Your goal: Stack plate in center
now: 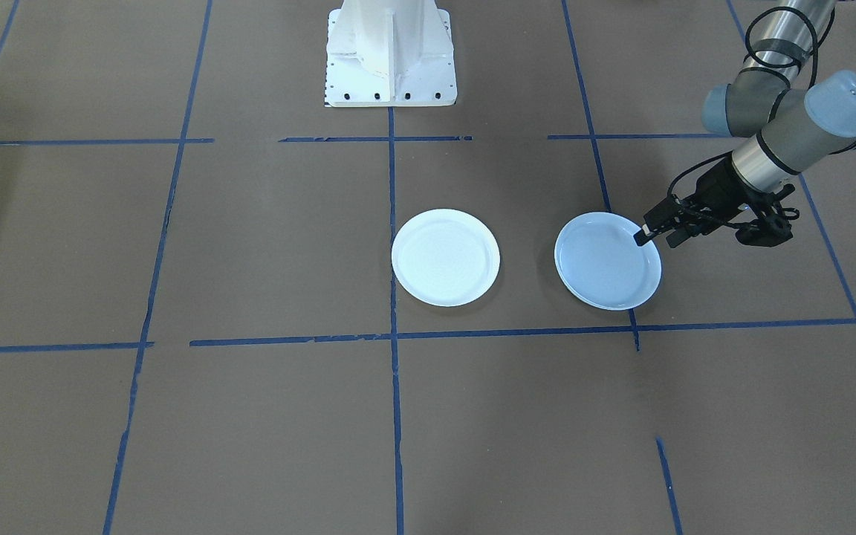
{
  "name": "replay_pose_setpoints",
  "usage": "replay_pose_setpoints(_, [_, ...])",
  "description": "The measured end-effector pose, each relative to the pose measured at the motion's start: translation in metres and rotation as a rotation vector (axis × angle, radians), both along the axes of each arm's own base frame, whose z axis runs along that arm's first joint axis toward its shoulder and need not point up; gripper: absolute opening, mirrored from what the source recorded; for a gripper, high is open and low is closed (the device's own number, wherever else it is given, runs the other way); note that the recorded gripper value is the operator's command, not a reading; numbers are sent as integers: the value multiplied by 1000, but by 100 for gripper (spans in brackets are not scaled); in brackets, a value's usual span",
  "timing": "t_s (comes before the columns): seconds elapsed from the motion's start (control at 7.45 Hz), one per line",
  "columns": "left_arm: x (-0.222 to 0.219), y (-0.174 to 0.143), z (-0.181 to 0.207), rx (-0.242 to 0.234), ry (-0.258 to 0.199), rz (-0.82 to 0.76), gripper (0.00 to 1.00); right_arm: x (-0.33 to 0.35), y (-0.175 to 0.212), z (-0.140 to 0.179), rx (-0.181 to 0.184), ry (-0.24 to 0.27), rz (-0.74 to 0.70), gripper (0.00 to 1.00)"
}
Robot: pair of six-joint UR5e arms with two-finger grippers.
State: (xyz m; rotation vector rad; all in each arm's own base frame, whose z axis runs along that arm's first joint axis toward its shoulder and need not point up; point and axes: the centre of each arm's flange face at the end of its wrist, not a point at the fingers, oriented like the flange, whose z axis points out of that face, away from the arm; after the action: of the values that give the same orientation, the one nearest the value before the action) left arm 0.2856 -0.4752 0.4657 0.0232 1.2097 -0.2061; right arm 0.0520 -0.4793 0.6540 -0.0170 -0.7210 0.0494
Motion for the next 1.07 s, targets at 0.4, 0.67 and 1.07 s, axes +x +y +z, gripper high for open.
replay_pose_setpoints(0.4, [87, 16, -90, -95, -40, -65, 100, 0, 0, 0, 0, 0, 0, 100])
replay_pose_setpoints(0.67, [145, 41, -112, -124, -41, -98, 100, 0, 0, 0, 0, 0, 0, 100])
replay_pose_setpoints(1.07, [209, 45, -123, -145, -56, -113, 63, 0, 0, 0, -1, 0, 0, 100])
